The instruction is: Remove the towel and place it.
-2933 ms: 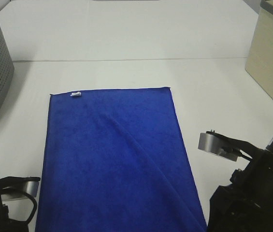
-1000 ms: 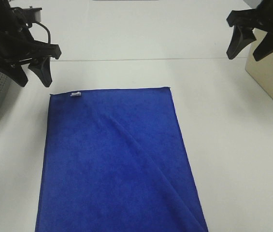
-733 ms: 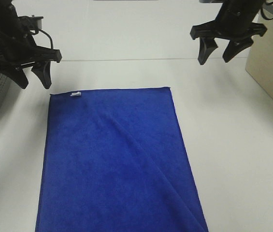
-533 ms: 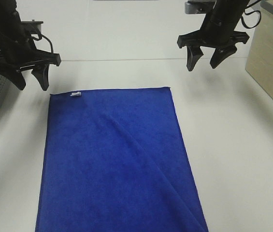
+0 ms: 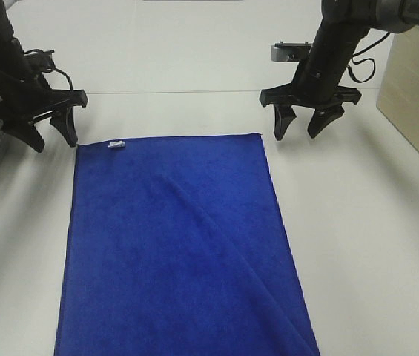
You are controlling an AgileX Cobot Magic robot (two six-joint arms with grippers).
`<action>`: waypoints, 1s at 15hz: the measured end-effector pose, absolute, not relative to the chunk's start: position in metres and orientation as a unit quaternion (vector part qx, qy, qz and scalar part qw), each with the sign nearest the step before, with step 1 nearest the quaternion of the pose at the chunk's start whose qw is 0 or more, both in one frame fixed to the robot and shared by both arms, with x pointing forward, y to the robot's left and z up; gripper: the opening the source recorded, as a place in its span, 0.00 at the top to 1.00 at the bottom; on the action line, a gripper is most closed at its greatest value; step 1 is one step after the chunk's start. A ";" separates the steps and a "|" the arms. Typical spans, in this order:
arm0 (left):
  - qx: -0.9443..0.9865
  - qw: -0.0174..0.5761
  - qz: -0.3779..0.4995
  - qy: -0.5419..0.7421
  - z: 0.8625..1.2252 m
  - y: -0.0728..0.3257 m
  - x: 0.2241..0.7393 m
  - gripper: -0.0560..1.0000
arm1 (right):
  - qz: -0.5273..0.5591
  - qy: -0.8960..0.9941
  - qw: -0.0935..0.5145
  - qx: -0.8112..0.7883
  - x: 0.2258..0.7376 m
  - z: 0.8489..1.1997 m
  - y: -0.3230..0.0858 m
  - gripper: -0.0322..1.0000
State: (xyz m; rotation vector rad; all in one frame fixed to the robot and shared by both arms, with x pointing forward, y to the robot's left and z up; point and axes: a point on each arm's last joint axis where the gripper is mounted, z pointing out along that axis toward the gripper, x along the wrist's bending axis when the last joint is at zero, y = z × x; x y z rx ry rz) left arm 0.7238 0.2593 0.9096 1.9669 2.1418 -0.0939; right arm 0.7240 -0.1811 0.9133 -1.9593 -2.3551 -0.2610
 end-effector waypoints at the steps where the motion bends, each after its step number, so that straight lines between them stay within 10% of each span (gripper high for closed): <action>1: 0.672 0.117 -0.031 0.731 0.904 0.259 0.726 0.39 | -0.085 -0.764 0.039 -0.638 0.724 0.909 -0.180 0.33; 15: 0.672 0.140 -0.041 0.726 0.878 0.255 0.734 0.37 | -0.121 -0.747 0.090 -0.647 0.729 0.884 -0.168 0.33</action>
